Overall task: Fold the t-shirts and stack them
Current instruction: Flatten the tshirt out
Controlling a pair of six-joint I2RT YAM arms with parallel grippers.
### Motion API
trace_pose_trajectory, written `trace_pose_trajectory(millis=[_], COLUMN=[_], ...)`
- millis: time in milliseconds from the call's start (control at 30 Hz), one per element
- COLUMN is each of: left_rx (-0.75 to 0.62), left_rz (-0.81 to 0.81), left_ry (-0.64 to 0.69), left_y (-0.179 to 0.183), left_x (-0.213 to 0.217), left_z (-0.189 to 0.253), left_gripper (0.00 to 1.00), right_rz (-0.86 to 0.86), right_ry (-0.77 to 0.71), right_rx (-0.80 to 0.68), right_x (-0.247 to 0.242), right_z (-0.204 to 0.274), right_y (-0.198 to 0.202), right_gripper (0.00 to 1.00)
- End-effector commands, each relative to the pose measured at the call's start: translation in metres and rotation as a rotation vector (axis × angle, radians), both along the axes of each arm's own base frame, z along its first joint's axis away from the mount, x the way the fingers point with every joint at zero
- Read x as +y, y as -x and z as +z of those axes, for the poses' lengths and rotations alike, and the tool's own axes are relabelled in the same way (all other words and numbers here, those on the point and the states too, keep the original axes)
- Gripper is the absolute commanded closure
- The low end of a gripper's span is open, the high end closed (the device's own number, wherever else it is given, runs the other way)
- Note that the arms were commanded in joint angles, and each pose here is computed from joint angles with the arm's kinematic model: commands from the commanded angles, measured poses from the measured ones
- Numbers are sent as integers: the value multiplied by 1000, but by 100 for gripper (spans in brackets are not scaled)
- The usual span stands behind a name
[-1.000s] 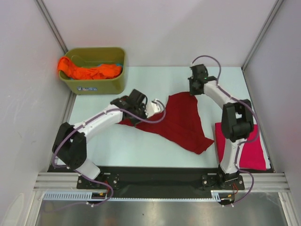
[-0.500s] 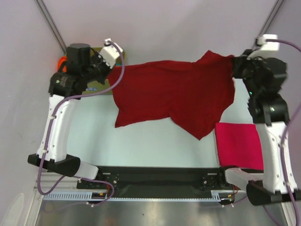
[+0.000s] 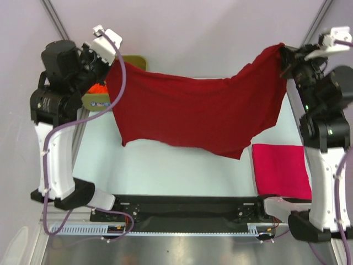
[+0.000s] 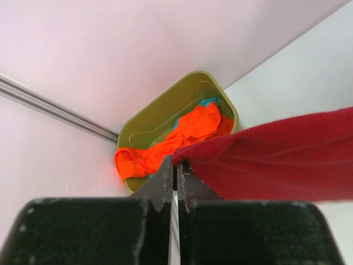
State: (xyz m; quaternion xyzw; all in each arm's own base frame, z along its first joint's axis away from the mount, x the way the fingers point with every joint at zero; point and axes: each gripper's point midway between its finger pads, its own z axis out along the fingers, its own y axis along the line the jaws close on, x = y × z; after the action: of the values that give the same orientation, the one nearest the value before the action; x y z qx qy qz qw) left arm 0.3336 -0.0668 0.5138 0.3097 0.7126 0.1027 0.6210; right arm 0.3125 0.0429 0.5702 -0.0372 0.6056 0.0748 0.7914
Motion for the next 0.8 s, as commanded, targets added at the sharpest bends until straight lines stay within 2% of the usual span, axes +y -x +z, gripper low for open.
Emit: trace_pose_trajectory(millis=[0,33,67,133,167,233,300,333,367,400,433,567,633,767], left_rx=[41,25,48,-3,-15,-59,-103,-160,-184,-247,-333,-531,-621,-657], left_rz=[34,32,38,45,42,52,67,81,87,89,93,111,112,69], left_ry=[-52,-47,-53,-41,-44,-18,26,80,101,128,162,218,224,194], left_y=[-61,-76,-102,-126,-137,-166,-188,-197,-209,-209,-213,-221,-216,-215], left_x=[0,-2,-4,-8,-10,-15,-17,-18,-20,-19,-19,-16,-14,-21], left_z=[-21,-20,-34,-28,-29,-31,-27,-13,-13,7,28,73,95,101], left_gripper=[100,100,100,100,100,100,100,100,100,100,100,99,98,98], right_rz=[35,51,43,87,56,94,98,107,98,83,89,65,40,3], right_ry=[21,4,-1,-71,-103,-183,-217,-226,-253,-270,-283,-394,-380,-307], right_rx=[-31,-24,14,9,72,25,39,-44,-73,-53,-162,-390,-445,-473], right_x=[6,7,0,3,-17,-17,-21,-21,-25,-31,-34,-64,-75,-85], right_z=[8,6,-13,-6,-35,-17,-34,1,14,-4,36,79,94,109], right_y=[-53,-68,-108,-134,-175,-195,-236,-231,-233,-261,-244,-235,-223,-202], right_gripper=[100,100,100,100,100,100,100,100,100,100,100,100,100,100])
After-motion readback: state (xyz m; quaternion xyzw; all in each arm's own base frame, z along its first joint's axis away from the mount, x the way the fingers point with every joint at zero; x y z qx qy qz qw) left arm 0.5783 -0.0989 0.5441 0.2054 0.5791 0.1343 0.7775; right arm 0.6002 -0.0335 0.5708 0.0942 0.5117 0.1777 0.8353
